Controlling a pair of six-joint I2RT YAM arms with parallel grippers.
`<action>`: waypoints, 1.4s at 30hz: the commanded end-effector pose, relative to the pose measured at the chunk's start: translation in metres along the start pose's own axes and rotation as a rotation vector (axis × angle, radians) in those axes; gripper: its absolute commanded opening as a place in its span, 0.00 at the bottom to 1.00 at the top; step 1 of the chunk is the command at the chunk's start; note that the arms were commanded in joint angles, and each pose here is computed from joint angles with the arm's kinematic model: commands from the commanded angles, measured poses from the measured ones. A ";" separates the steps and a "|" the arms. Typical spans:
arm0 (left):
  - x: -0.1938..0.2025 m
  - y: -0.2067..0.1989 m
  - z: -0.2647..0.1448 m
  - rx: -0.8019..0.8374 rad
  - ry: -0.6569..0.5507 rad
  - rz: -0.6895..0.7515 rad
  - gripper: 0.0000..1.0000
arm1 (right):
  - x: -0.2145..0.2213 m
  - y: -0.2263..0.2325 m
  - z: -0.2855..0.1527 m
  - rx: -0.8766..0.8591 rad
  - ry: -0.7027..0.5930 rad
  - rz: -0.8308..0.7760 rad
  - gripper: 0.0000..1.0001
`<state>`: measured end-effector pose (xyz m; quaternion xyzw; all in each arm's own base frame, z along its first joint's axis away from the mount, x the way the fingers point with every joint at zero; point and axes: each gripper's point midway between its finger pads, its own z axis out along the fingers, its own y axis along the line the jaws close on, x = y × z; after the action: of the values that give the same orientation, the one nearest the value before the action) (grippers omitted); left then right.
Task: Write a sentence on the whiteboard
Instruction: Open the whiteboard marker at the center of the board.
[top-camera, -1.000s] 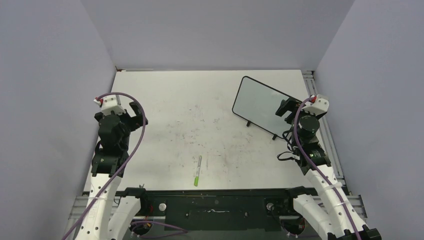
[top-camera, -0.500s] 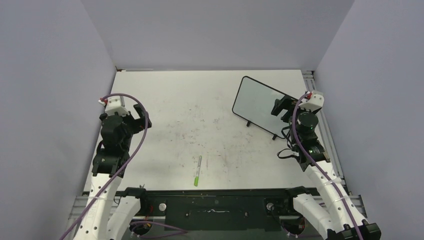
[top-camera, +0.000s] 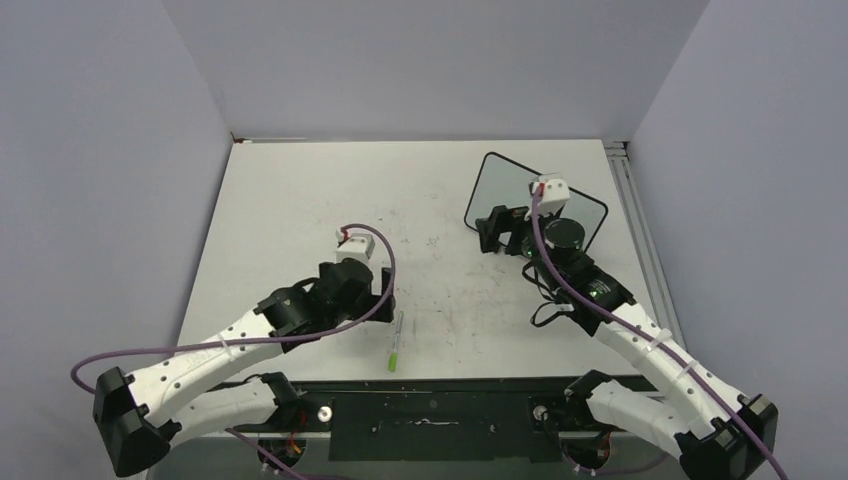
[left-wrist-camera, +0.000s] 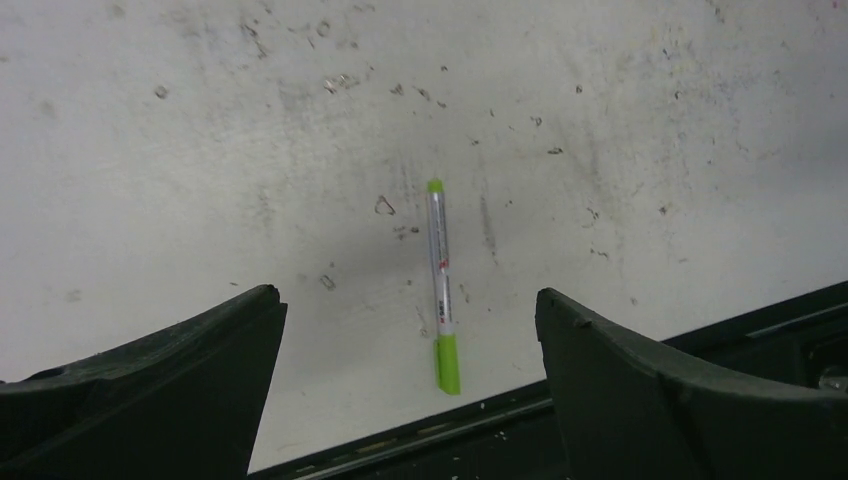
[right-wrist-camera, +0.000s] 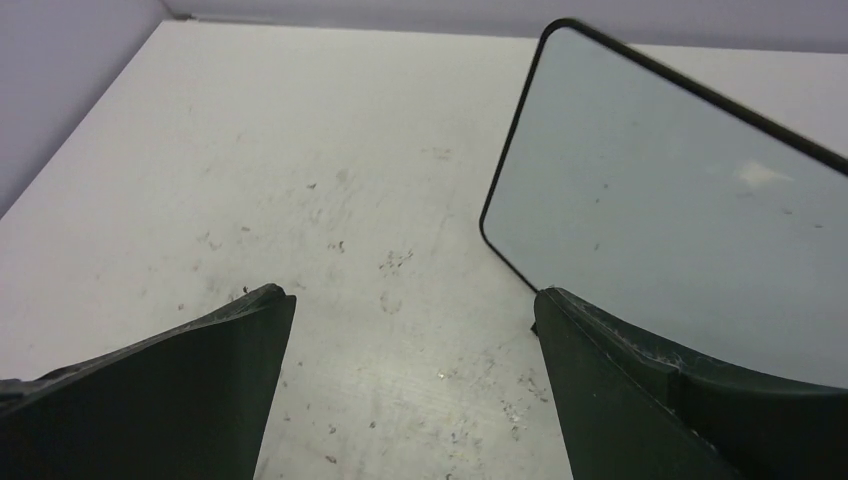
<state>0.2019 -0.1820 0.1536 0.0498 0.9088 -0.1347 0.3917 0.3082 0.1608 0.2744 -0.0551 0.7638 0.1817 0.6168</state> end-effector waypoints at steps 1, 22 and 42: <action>0.041 -0.022 0.002 -0.003 0.122 -0.098 0.93 | 0.012 0.014 0.006 0.017 0.016 -0.013 0.95; 0.141 -0.034 0.029 -0.036 0.403 -0.013 0.59 | 0.066 -0.008 0.025 0.182 0.149 0.060 0.95; 0.165 -0.009 0.042 -0.151 0.468 0.089 0.28 | 0.138 -0.046 0.037 0.298 0.284 0.220 0.98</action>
<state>0.1136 -0.2117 0.0138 0.0818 0.9790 -0.0614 0.1765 0.3189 0.1400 0.1153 0.0899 0.8757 0.0904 0.4656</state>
